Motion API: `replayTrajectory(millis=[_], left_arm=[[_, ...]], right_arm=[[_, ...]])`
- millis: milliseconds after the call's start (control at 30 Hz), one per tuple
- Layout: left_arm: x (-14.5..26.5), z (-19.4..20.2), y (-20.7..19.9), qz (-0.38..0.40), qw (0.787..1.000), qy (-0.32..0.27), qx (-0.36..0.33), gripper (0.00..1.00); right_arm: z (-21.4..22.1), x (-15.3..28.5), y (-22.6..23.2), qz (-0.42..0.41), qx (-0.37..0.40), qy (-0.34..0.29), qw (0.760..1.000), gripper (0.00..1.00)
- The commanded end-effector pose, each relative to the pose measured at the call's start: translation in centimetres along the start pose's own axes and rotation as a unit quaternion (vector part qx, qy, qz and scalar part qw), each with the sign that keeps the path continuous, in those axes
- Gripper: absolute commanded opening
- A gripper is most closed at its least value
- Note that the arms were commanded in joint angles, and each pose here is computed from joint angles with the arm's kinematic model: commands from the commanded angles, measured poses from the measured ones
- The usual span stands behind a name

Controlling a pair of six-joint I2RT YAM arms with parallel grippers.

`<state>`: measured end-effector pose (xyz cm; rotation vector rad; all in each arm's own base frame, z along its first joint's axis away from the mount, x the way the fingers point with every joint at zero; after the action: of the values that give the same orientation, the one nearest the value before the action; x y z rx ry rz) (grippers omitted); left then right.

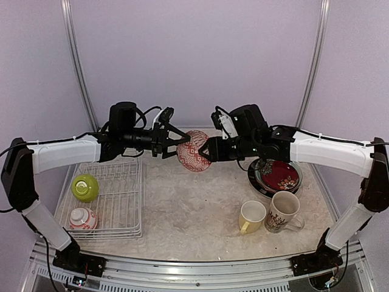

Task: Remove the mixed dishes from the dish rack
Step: Pass from the left arm to the right, then place the bowl at the center of the board.

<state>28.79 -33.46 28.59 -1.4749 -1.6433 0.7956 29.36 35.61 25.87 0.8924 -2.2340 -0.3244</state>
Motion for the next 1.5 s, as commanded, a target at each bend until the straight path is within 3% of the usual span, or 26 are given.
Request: replayTrajectory(millis=[0,100,133,167,467,567,700,800,967,1067,1200,1400,1467], left_arm=[[-0.7,0.2,-1.3,0.036,0.999,0.013,-0.015,0.50],[-0.8,0.5,-0.9,0.031,0.999,0.020,-0.009,0.55],[-0.8,0.6,-0.7,0.024,0.999,0.021,-0.009,0.58],[-0.7,0.6,-0.5,0.014,1.000,0.021,-0.010,0.64],[3.2,-0.1,1.0,-0.091,0.995,-0.015,-0.043,0.98],[5.3,-0.7,2.4,-0.166,0.984,-0.047,-0.046,0.99],[9.6,-1.8,4.0,-0.323,0.939,-0.110,-0.043,0.99],[14.5,-2.3,6.2,-0.465,0.868,-0.175,0.005,0.99],[22.1,-1.5,7.8,-0.562,0.784,-0.240,0.106,0.99],[24.9,-0.1,8.2,-0.566,0.770,-0.252,0.154,0.99],[26.9,2.2,8.5,-0.535,0.775,-0.263,0.209,0.99],[29.7,6.5,8.7,-0.587,0.713,-0.249,0.293,0.99],[30.3,7.7,8.8,-0.608,0.690,-0.241,0.308,0.99]], right_arm=[[0.5,-0.6,-0.7,0.003,-0.012,0.002,1.000,0.37],[0.7,-0.6,-0.9,0.006,-0.014,0.004,1.000,0.15],[0.7,-0.5,-1.0,0.009,-0.014,0.003,1.000,0.04],[0.7,-0.4,-1.2,0.015,-0.015,0.003,1.000,0.00],[2.6,1.2,-4.0,0.045,-0.032,0.007,0.998,0.00],[3.7,1.7,-6.4,0.072,-0.048,0.020,0.996,0.00],[5.3,2.0,-10.7,0.129,-0.071,0.059,0.987,0.00],[6.4,1.5,-13.1,0.149,-0.084,0.101,0.980,0.00],[7.8,0.2,-14.8,0.162,-0.080,0.160,0.970,0.00],[9.1,-1.1,-15.8,0.176,-0.066,0.211,0.959,0.00],[10.5,-2.6,-17.0,0.192,-0.044,0.266,0.944,0.00],[11.8,-3.0,-17.7,0.197,-0.026,0.296,0.934,0.00],[12.0,-3.0,-18.0,0.202,-0.020,0.298,0.933,0.05]])
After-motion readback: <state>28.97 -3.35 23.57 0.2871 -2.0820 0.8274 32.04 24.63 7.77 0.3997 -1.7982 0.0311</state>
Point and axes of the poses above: each gripper's point midway between its finger pads, its own x axis back along the fingers, its own y axis along the line the jaws close on, z = x × y, the point moved 3 cm from there along x, back along the fingers, and after that the axes turned 1 degree about -x, right-handed, at the moved point
